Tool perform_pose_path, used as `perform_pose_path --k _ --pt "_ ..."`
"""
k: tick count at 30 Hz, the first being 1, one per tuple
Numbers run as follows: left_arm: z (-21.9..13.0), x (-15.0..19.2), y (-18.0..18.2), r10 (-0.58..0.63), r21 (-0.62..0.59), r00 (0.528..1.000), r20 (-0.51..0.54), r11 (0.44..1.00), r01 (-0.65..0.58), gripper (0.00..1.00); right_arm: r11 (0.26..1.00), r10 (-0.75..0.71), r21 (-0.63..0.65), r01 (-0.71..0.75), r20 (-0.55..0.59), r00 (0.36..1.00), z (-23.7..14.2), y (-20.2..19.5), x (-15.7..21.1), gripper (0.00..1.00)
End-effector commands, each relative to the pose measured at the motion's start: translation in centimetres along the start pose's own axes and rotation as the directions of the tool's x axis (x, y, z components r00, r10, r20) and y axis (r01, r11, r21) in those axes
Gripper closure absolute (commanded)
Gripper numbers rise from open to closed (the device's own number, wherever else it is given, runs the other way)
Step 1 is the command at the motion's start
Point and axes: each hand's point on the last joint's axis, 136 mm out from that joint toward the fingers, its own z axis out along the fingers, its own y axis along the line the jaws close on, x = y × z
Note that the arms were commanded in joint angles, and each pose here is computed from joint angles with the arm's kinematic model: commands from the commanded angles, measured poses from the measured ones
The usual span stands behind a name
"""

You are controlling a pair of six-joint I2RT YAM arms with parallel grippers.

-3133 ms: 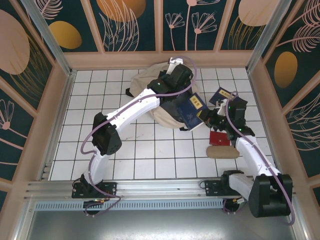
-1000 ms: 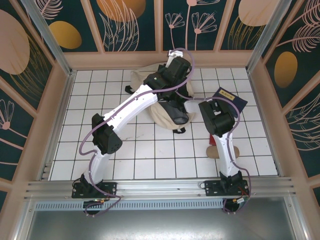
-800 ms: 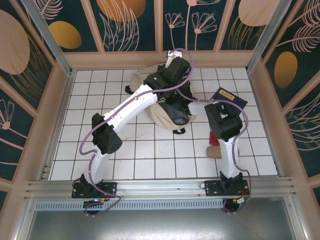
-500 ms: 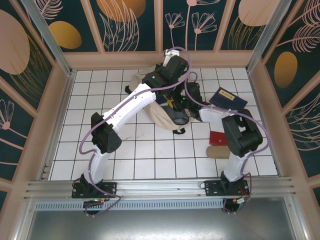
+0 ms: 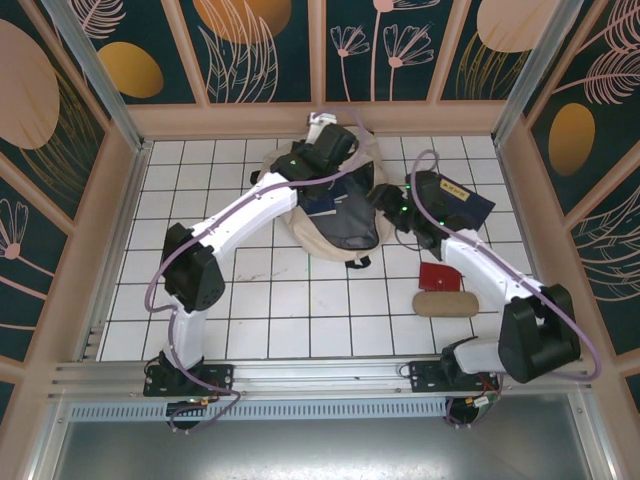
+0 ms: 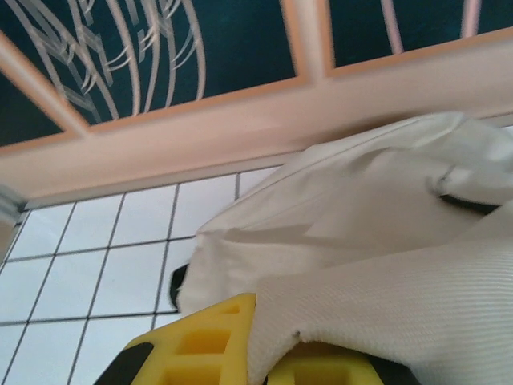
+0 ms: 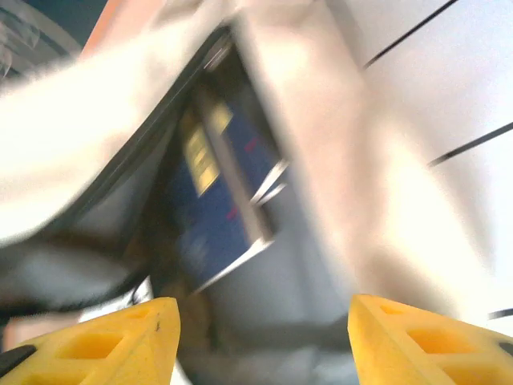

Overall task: Pack the student bag
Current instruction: Close the student bag at the top-center of the table, then move the book to the middle-right of the table.

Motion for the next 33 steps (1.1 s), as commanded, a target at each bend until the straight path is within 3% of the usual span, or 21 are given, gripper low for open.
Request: perform_pose_path --k 1,6,12,15,17,19,22,27,29,33 --pt "-2.0 -3.7 5.6 -0.153 -0.078 0.981 0.116 0.984 0.162 0.94 0.964 -0.003 0.265 -0.020 0.085 0.996 -0.6 -8.4 -2.8 0.42" --pt "-2.9 -2.8 8.3 -0.166 -0.118 0.979 0.119 0.977 0.179 0.94 0.911 0.076 0.381 -0.159 0.224 0.972 -0.4 -13.7 -8.8 0.42" --pt "-3.8 -0.8 7.3 -0.191 0.016 0.980 0.064 0.982 0.190 0.93 0.802 0.096 0.538 -0.260 0.314 0.944 0.8 -19.7 -14.6 0.42" --pt "-4.1 1.0 4.6 -0.175 0.176 0.985 -0.003 0.969 0.173 0.80 0.737 0.089 0.628 -0.250 0.277 0.957 1.6 -22.9 -16.1 0.40" --pt "-4.7 1.9 2.5 -0.166 0.305 0.985 -0.045 0.937 0.172 0.59 0.705 0.074 0.666 -0.244 0.272 0.959 1.6 -24.3 -17.0 0.35" --pt "-5.8 2.8 0.9 -0.143 0.420 0.987 -0.075 0.893 0.162 0.32 0.692 0.045 0.688 -0.220 0.263 0.964 1.8 -25.3 -18.0 0.29" --pt "-7.3 3.6 0.4 -0.116 0.497 0.990 -0.079 0.857 0.140 0.15 0.677 0.070 0.708 -0.202 0.212 0.975 2.8 -27.4 -18.5 0.27" --pt "-8.9 4.2 2.2 -0.124 0.497 0.991 -0.045 0.858 0.130 0.03 0.679 0.121 0.714 -0.168 0.118 0.986 4.5 -30.0 -17.9 0.28" --pt "-9.2 4.1 2.4 -0.140 0.502 0.989 -0.043 0.853 0.142 0.02 0.690 0.138 0.708 -0.154 0.081 0.987 5.0 -30.3 -17.2 0.33" --pt "-9.0 3.9 1.9 -0.167 0.516 0.984 -0.054 0.839 0.171 0.01 0.706 0.168 0.695 -0.135 0.021 0.985 5.7 -30.3 -15.6 0.53"
